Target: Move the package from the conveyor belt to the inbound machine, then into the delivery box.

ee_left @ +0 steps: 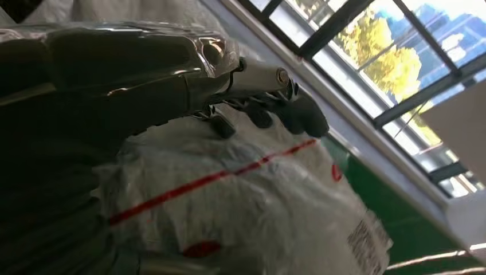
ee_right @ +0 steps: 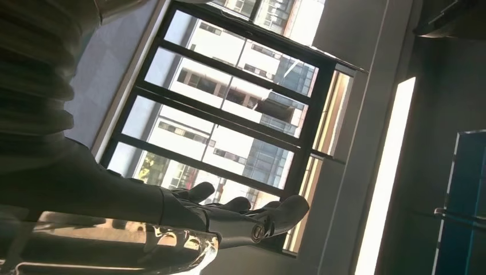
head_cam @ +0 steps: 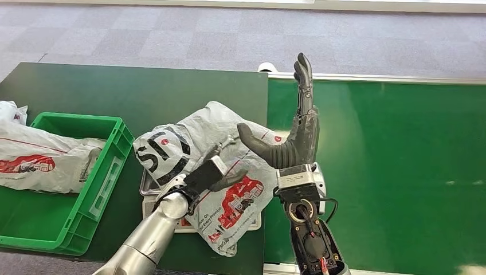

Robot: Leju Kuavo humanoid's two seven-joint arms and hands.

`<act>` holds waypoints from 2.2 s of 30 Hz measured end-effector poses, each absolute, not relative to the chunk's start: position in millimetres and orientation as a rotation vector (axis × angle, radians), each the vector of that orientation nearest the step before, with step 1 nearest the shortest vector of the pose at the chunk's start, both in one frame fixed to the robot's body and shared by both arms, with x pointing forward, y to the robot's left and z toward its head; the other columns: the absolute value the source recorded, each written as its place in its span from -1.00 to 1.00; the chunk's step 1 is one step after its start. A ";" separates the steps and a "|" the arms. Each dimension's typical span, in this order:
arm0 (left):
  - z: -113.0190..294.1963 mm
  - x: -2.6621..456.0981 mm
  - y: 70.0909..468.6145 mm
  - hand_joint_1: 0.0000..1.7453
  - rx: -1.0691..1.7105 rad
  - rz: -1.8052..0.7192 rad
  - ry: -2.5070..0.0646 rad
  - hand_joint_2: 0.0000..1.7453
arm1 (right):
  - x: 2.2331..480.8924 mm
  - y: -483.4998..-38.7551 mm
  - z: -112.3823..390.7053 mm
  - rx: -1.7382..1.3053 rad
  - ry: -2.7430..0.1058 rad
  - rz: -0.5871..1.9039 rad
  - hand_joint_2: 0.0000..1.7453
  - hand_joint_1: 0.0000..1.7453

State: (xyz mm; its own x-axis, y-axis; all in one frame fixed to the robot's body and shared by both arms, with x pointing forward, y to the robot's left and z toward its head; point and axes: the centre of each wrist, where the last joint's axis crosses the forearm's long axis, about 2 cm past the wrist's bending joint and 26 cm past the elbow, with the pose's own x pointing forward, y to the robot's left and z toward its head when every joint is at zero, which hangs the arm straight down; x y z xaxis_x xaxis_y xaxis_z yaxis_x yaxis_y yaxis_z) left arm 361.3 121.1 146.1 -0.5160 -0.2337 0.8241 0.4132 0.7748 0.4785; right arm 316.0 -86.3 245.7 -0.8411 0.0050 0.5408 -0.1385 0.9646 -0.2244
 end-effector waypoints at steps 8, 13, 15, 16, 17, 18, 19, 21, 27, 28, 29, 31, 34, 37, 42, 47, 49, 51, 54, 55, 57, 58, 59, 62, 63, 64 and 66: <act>129.8 364.9 105.0 1.00 -0.162 -0.983 -1.816 1.00 | 309.4 -88.3 249.6 0.094 -2.565 0.341 1.00 -1.00; 128.7 368.7 103.6 1.00 -0.156 -1.025 -1.783 1.00 | 306.3 -90.6 248.9 0.109 -2.556 0.344 1.00 -1.00; 128.8 369.0 102.7 1.00 -0.156 -1.036 -1.778 1.00 | 304.7 -90.9 248.3 0.111 -2.553 0.344 1.00 -1.00; 128.9 369.1 102.4 1.00 -0.156 -1.039 -1.777 1.00 | 304.1 -91.0 248.2 0.112 -2.553 0.344 1.00 -1.00; 128.9 369.2 102.1 1.00 -0.156 -1.042 -1.775 1.00 | 303.7 -91.1 248.2 0.112 -2.553 0.344 1.00 -1.00; 128.9 369.3 102.0 1.00 -0.155 -1.044 -1.774 1.00 | 303.4 -91.1 248.2 0.113 -2.553 0.344 1.00 -1.00; 129.0 369.4 101.8 1.00 -0.155 -1.046 -1.773 1.00 | 303.1 -91.2 248.2 0.113 -2.553 0.343 1.00 -1.00; 129.1 369.5 101.6 1.00 -0.155 -1.046 -1.775 1.00 | 302.2 -91.5 248.2 0.115 -2.553 0.341 1.00 -1.00; 131.8 361.7 101.6 1.00 -0.125 -0.907 -1.919 1.00 | 298.0 -93.3 247.5 0.105 -2.555 0.336 1.00 -1.00; 134.0 359.9 102.0 1.00 -0.114 -0.876 -1.949 1.00 | 297.2 -93.8 247.2 0.101 -2.555 0.335 1.00 -1.00; 136.9 358.6 102.7 1.00 -0.104 -0.852 -1.975 1.00 | 296.5 -94.2 247.0 0.099 -2.555 0.334 1.00 -1.00; 142.3 356.9 104.4 1.00 -0.092 -0.820 -2.012 1.00 | 295.5 -95.0 246.9 0.095 -2.556 0.332 1.00 -1.00; 150.7 352.3 107.3 1.00 -0.061 -0.739 -2.105 1.00 | 294.1 -96.1 246.6 0.088 -2.558 0.324 1.00 -1.00; 172.6 346.1 115.1 1.00 0.024 -0.590 -2.274 1.00 | 292.1 -99.1 244.8 0.067 -2.558 0.311 1.00 -1.00; 225.0 333.4 149.4 1.00 0.319 -0.234 -2.569 1.00 | 289.9 -104.8 240.7 0.034 -2.551 0.298 1.00 -1.00; 255.3 317.4 193.1 1.00 0.675 0.094 -2.709 1.00 | 289.1 -108.2 235.3 0.039 -2.544 0.273 1.00 -1.00; 261.9 312.2 207.7 1.00 0.787 0.157 -2.736 1.00 | 289.1 -109.5 232.9 0.039 -2.546 0.259 1.00 -1.00; 274.0 305.9 221.4 1.00 0.920 0.189 -2.774 1.00 | 289.3 -110.0 231.0 0.040 -2.543 0.248 1.00 -1.00; 301.2 291.1 234.9 1.00 1.157 0.199 -2.846 1.00 | 289.9 -108.9 230.0 0.046 -2.535 0.246 1.00 -1.00; 308.8 286.1 237.7 1.00 1.218 0.206 -2.861 1.00 | 290.1 -108.5 230.0 0.047 -2.533 0.248 1.00 -1.00; 321.1 276.9 241.2 1.00 1.315 0.227 -2.883 1.00 | 290.6 -108.0 229.9 0.047 -2.528 0.252 1.00 -1.00; 326.9 272.1 242.2 1.00 1.363 0.233 -2.892 1.00 | 290.7 -107.7 229.8 0.047 -2.526 0.254 1.00 -1.00; 331.9 267.8 242.5 1.00 1.405 0.239 -2.900 1.00 | 290.7 -107.5 229.7 0.046 -2.523 0.256 1.00 -1.00; 342.3 258.2 243.1 1.00 1.468 0.278 -2.917 1.00 | 290.7 -107.1 229.4 0.044 -2.518 0.260 1.00 -1.00; 344.5 256.0 243.4 0.99 1.476 0.294 -2.921 1.00 | 290.7 -107.1 229.4 0.043 -2.518 0.260 1.00 -1.00; 346.2 254.2 243.6 0.90 1.481 0.307 -2.924 1.00 | 290.7 -107.0 229.4 0.043 -2.518 0.260 1.00 -1.00; 347.9 252.1 243.6 0.12 1.486 0.325 -2.925 1.00 | 290.7 -107.1 229.5 0.040 -2.517 0.262 1.00 -1.00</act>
State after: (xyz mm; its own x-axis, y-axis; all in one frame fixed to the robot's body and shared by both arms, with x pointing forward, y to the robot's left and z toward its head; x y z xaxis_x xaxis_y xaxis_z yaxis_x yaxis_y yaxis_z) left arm 252.1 243.6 347.9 -0.5840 -0.8103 -0.0491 -0.7797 0.5767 -0.2437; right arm 290.7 -107.1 229.5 -0.8190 0.0306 0.5730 -0.0881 0.9800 -0.1783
